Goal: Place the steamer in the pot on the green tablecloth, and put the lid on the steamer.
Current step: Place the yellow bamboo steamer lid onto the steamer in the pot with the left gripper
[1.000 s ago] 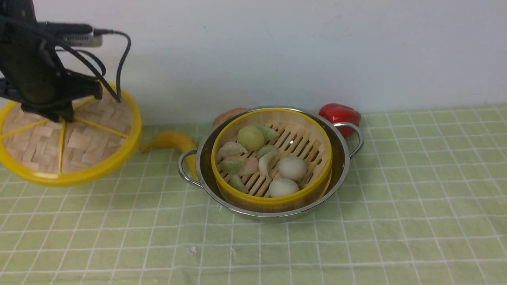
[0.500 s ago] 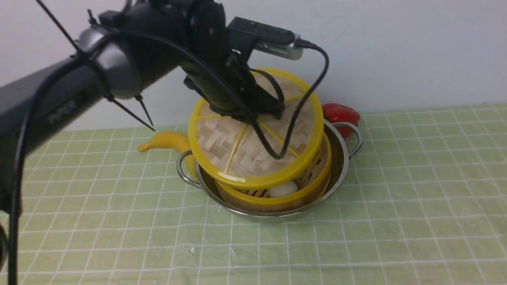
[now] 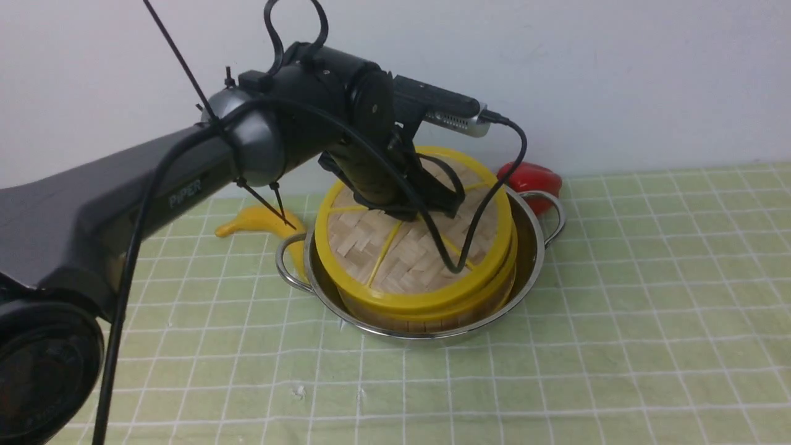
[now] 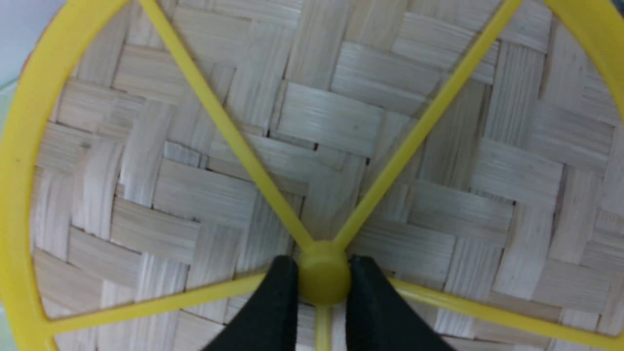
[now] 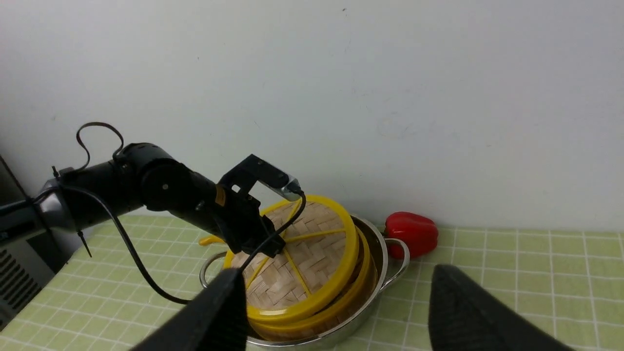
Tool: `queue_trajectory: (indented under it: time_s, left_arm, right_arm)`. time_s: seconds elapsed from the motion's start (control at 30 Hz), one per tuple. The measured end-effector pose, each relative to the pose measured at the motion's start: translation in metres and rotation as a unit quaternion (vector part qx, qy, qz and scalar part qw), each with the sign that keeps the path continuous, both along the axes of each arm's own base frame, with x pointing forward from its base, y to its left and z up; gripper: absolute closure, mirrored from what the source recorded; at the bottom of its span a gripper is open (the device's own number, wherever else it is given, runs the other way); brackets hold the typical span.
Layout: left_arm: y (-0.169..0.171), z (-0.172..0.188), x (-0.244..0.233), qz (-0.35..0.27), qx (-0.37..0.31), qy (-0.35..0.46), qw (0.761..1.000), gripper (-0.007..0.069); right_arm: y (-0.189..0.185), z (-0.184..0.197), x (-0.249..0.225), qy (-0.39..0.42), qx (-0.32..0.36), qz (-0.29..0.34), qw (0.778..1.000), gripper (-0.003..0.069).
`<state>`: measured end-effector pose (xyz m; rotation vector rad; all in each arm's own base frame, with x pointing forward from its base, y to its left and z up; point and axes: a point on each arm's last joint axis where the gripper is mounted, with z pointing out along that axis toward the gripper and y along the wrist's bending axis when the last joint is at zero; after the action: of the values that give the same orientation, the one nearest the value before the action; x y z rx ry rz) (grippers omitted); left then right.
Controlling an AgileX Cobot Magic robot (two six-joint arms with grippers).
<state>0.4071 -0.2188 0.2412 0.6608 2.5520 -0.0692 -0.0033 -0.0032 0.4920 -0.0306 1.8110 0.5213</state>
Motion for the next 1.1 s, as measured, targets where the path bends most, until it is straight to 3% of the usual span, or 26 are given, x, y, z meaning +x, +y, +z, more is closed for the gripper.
queue_trajectory:
  time_s: [1.1]
  left_arm:
    - [-0.009,-0.013,0.01,-0.018,-0.002,0.004,1.0,0.051]
  right_arm:
    - [0.0,0.0,0.0,0.001,0.0,0.0,1.0,0.0173]
